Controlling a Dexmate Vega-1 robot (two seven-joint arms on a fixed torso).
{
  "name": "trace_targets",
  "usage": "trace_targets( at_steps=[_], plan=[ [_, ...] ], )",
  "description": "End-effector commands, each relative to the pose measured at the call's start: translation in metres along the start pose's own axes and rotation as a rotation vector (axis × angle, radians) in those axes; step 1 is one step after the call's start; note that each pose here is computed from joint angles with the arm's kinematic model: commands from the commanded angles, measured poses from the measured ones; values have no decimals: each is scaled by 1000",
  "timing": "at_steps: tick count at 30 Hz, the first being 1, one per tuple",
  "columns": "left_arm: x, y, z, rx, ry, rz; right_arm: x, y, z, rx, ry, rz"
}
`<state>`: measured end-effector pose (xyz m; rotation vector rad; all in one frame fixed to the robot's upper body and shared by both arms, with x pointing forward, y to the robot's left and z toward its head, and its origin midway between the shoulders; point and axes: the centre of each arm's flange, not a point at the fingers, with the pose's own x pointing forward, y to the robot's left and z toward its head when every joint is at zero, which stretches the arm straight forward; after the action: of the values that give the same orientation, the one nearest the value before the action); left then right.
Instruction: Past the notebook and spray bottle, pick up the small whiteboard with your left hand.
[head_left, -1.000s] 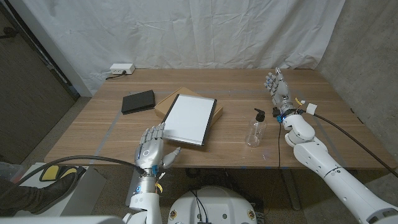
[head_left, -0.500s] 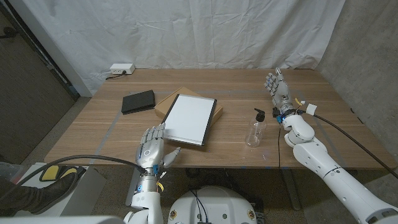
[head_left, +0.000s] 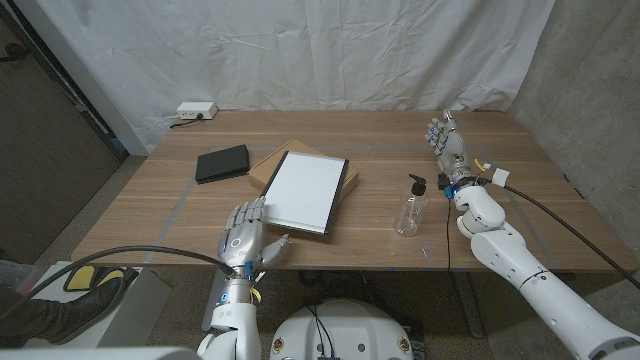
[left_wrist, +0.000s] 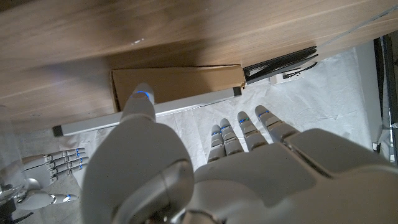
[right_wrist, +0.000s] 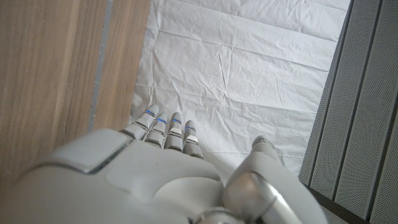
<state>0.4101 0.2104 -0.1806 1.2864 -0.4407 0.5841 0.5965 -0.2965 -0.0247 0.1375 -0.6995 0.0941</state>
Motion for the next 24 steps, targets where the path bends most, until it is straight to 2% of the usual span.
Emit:
trace_targets(
  at_steps=[1,14,24],
  plan=[
    [10,-5,-2,-16,-5,-2,0,0,0,0,-1,-5],
    [20,-9,0,-14,-17,-12,0,1,-1,5,2,-11],
    [23,-10,3,-13,-40,-21,-6,0,0,8,6,-13]
  ],
)
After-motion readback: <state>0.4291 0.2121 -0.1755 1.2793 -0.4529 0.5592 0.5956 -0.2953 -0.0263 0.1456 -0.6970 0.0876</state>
